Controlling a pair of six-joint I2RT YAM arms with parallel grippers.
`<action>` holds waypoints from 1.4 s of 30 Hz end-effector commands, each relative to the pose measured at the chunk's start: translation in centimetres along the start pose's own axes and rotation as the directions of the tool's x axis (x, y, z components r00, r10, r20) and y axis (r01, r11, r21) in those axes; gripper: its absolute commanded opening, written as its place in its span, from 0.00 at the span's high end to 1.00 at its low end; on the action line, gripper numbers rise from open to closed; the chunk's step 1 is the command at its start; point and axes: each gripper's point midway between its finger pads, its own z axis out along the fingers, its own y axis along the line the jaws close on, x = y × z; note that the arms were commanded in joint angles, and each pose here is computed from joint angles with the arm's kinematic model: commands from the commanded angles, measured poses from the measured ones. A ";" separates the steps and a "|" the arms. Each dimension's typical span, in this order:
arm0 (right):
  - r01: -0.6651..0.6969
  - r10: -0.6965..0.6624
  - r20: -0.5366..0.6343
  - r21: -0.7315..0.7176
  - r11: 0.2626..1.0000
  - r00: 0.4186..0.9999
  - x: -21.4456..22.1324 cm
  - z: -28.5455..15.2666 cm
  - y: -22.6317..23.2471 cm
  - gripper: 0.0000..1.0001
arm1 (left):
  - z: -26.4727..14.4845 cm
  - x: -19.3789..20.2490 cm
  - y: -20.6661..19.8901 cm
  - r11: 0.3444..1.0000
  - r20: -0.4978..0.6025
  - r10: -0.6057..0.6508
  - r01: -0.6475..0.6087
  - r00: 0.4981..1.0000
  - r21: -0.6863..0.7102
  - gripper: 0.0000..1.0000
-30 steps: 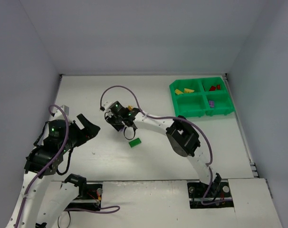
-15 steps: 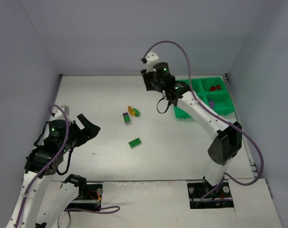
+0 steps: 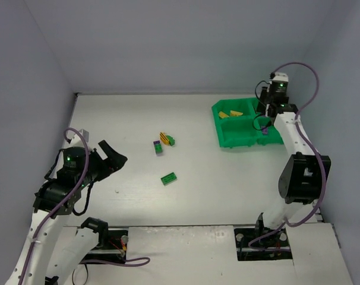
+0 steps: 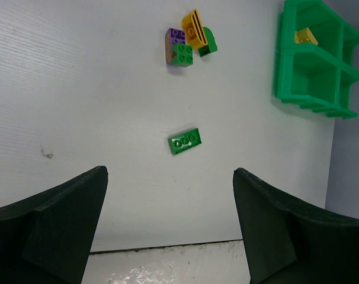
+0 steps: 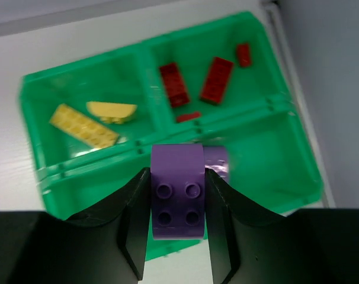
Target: Sort the legos into containers by color
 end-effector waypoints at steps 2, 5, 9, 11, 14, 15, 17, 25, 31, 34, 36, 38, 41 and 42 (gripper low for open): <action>-0.177 0.171 0.065 0.110 0.978 0.983 -1.3 0.0 -5.6 1.00 | 0.5 -0.8 -1.2 0.999 0.025 0.000 -0.001 1.000 0.055 0.20; -0.199 0.197 0.031 0.160 0.967 0.980 0.2 1.3 -7.7 1.00 | 0.8 -0.7 -1.3 0.998 0.022 -0.002 0.000 1.000 0.058 0.20; -0.234 0.238 -0.002 0.170 0.957 0.971 1.6 3.0 -9.1 1.00 | 1.1 -1.0 -1.7 0.998 0.025 -0.002 0.000 1.000 0.066 0.20; -0.230 0.236 -0.018 0.169 0.958 0.972 2.1 3.9 -9.2 1.00 | 1.3 -1.2 -1.7 0.998 0.030 -0.001 -0.001 1.000 0.070 0.20; -0.225 0.233 -0.031 0.152 0.962 0.972 2.4 5.1 -9.0 1.00 | 1.7 -1.1 -1.9 0.997 0.024 0.001 -0.003 1.000 0.074 0.20; -0.224 0.232 -0.033 0.155 0.962 0.972 2.4 5.3 -9.1 1.00 | 1.9 -1.0 -1.9 0.997 0.016 0.001 -0.002 1.000 0.071 0.20; -0.224 0.234 -0.049 0.160 0.961 0.971 3.0 6.1 -9.2 1.00 | 2.0 -1.1 -1.9 0.998 0.015 0.004 -0.005 1.000 0.070 0.20; -0.219 0.233 -0.070 0.166 0.962 0.970 4.3 7.1 -9.2 0.52 | 2.2 -1.1 -1.9 0.998 0.012 0.003 -0.004 1.000 0.067 0.20; -0.177 0.175 0.032 0.089 0.980 0.984 0.1 3.2 -6.5 0.29 | 2.7 -1.0 -1.9 0.998 0.005 0.004 -0.005 1.000 0.063 0.20; -0.110 0.103 0.108 0.056 0.992 0.989 -2.5 0.9 -3.8 0.24 | 3.0 -0.8 -2.1 0.998 -0.011 0.004 -0.003 1.000 0.069 0.20; -0.101 0.097 0.120 0.026 0.995 0.988 -3.2 -0.3 -2.3 0.25 | 3.1 -0.7 -2.2 0.997 -0.017 0.006 -0.005 1.000 0.076 0.20; -0.065 0.072 0.131 -0.060 0.996 0.989 -3.6 -2.4 1.1 0.33 | 3.1 -0.7 -2.2 0.997 -0.017 0.011 -0.009 1.000 0.074 0.20; 0.029 0.003 0.149 -0.211 0.977 0.989 -3.5 -4.8 6.9 0.56 | 3.0 -0.8 -2.3 0.997 -0.015 0.017 -0.016 1.000 0.077 0.20; 0.088 -0.044 0.152 -0.296 0.951 0.987 -2.6 -6.1 11.0 0.62 | 3.1 -0.8 -2.3 0.997 -0.016 0.017 -0.016 1.000 0.078 0.20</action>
